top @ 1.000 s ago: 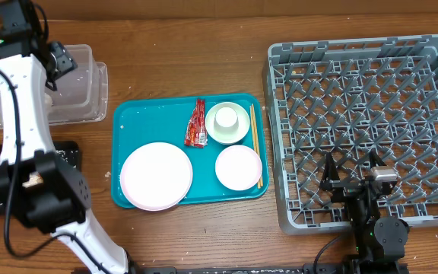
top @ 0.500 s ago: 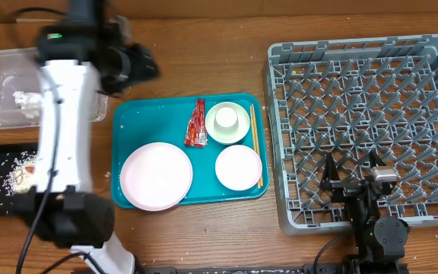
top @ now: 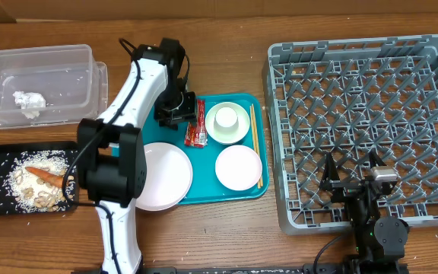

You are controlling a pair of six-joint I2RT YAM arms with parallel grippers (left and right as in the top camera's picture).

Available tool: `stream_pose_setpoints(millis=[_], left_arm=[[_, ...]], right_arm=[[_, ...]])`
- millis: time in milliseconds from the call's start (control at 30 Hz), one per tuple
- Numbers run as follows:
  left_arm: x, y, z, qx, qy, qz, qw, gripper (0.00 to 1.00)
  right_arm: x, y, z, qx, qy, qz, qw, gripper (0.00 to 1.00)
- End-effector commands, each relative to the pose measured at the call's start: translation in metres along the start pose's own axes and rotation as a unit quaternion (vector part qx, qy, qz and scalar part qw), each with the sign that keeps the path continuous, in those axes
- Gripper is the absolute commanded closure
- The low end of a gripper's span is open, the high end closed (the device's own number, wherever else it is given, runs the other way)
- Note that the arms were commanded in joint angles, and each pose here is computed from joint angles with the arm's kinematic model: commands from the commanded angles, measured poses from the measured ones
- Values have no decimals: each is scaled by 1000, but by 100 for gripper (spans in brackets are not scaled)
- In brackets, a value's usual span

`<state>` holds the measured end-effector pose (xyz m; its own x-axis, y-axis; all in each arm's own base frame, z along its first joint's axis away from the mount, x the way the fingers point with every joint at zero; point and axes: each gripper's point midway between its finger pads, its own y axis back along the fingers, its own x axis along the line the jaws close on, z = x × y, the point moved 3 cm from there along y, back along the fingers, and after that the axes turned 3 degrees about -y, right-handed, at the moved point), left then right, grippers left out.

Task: Sort waste into correct bins and load items into the dishwasher
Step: 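Carry the foil left and release it into the clear plastic bin, then grasp the red snack wrapper with the left gripper and drop it into the clear bin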

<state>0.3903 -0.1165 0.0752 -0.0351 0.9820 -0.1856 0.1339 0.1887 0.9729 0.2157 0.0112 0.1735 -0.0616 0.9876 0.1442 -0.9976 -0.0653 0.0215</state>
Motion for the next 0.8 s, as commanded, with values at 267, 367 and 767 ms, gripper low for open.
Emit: stream_pose_setpoints(millis=[267,367,767], left_arm=[[12,-43,11,21,-23,35,999,82],[17,-42,13,16,-20,53,998,96],[26,86,41,-134,17,33,990,96]], right_arm=[[-1,-1,-3,1,3,-1,1000,0],[-1,-1,-3,1,3,-1,1000,0],[-1,-1,-3,1,3,-1,1000,0]])
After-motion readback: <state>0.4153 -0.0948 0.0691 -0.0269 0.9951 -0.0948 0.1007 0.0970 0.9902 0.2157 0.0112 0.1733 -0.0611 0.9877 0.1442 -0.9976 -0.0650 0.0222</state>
